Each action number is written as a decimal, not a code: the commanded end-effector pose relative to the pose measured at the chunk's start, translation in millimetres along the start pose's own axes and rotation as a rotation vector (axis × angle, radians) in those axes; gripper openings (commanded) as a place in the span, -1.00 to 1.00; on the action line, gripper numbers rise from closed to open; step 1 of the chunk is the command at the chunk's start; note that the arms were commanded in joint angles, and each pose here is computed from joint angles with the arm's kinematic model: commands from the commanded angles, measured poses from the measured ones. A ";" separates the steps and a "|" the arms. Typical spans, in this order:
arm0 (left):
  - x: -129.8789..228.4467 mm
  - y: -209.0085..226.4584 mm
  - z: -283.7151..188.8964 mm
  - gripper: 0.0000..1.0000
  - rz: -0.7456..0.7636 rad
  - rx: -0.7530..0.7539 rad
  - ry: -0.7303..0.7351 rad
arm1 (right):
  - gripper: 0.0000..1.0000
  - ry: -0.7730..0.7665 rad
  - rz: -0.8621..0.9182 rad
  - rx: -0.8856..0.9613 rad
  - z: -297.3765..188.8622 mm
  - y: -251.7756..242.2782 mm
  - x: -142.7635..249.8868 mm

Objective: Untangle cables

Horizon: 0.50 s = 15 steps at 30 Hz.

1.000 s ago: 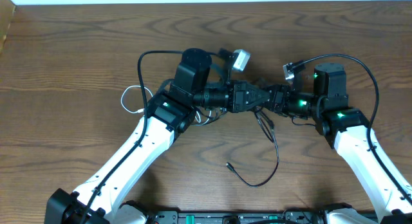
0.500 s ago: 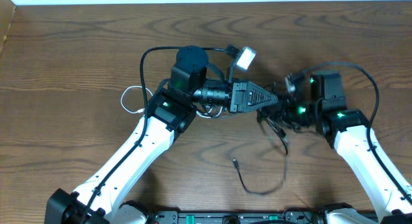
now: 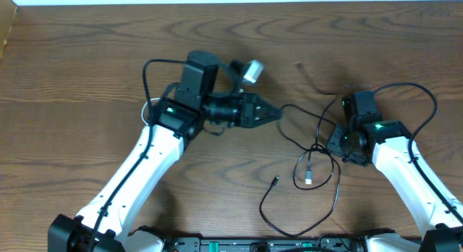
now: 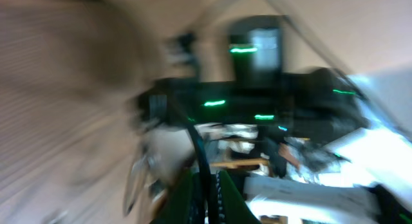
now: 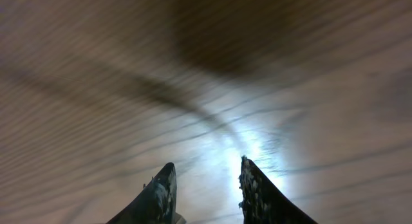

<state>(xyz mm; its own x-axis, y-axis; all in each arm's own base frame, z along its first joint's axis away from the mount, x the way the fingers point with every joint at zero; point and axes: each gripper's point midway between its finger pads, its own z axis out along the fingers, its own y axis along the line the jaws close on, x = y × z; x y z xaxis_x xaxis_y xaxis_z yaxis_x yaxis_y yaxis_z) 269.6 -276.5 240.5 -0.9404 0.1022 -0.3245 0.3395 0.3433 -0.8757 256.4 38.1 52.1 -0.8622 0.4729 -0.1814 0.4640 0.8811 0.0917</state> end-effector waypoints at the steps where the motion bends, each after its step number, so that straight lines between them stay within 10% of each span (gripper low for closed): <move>1: -18.0 61.4 -32.7 -0.86 0.104 -0.331 -0.109 | -0.43 -0.077 0.019 0.162 1.5 -30.6 -10.3; 8: -17.6 145.0 -117.2 -0.87 -0.080 -0.729 -0.211 | -0.43 -0.097 0.024 0.241 -1.6 -47.6 -13.1; 15: -25.7 168.0 -183.5 -0.85 -0.193 -0.808 -0.366 | -0.43 -0.096 0.075 0.249 -1.6 -57.0 -17.3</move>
<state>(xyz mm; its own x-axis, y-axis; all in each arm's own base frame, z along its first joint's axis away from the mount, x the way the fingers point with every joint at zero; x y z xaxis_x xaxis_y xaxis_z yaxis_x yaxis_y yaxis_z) 339.1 -79.5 152.1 -0.9075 -0.2481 -0.3389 -0.0477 0.8625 -0.5038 248.0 -7.9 53.3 -0.8284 0.4955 -0.2612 0.5334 0.8402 -0.0978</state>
